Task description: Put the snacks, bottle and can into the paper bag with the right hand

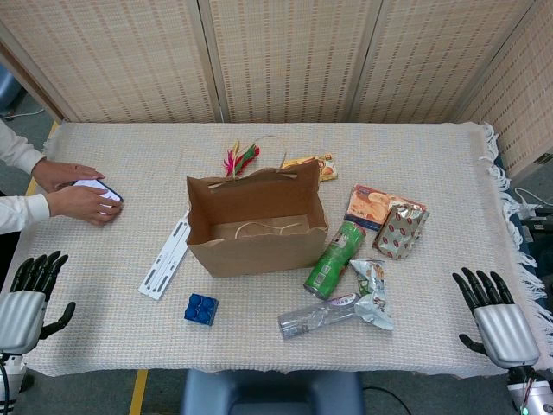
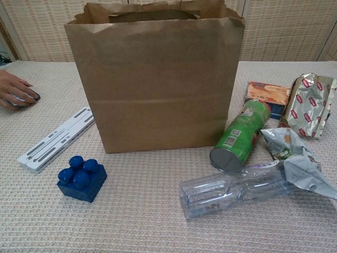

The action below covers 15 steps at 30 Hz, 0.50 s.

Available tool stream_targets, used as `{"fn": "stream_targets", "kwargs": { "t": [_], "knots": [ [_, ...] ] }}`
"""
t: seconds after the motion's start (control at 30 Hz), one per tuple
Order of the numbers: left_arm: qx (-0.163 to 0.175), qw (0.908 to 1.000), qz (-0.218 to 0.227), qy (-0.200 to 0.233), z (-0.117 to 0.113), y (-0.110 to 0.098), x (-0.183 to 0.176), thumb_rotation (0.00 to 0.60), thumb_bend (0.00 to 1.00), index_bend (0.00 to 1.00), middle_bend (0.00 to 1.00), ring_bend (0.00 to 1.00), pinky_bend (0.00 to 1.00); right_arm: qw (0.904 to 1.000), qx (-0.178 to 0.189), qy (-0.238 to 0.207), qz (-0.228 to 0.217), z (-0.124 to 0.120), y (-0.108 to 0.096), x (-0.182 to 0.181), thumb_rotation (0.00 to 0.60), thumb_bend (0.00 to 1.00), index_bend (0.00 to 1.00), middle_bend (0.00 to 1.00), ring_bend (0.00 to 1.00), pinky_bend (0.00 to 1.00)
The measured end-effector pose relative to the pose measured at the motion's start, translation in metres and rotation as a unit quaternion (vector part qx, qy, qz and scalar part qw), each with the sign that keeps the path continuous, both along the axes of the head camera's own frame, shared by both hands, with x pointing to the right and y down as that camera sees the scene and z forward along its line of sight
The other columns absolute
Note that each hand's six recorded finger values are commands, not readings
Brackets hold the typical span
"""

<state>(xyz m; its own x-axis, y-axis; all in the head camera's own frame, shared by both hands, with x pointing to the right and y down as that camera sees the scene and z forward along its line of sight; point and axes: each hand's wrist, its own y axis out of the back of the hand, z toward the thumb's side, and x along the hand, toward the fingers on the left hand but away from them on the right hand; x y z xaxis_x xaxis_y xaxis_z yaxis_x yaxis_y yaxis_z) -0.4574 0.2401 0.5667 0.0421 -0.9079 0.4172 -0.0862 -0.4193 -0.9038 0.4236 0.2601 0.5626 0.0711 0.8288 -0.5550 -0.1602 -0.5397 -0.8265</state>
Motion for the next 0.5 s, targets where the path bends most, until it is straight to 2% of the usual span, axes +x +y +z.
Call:
{"fn": "stream_targets", "kwargs": {
  "t": [0.33,0.5],
  "knots": [
    [0.000,1.0000,0.000,0.000,0.000,0.000,0.000,0.600,0.37,0.00,0.00,0.00,0.00,0.9998,-0.006,-0.014,-0.013,0.001,0.002,-0.005,0.600,0.00,0.00,0.00,0.00,0.00],
    [-0.001,1.0000,-0.001,-0.002,0.001,-0.001,0.000,0.600,0.37,0.00,0.00,0.00,0.00,0.9982,-0.032,-0.034,-0.037,0.009,0.004,-0.016,0.600,0.00,0.00,0.00,0.00,0.00]
  ]
}}
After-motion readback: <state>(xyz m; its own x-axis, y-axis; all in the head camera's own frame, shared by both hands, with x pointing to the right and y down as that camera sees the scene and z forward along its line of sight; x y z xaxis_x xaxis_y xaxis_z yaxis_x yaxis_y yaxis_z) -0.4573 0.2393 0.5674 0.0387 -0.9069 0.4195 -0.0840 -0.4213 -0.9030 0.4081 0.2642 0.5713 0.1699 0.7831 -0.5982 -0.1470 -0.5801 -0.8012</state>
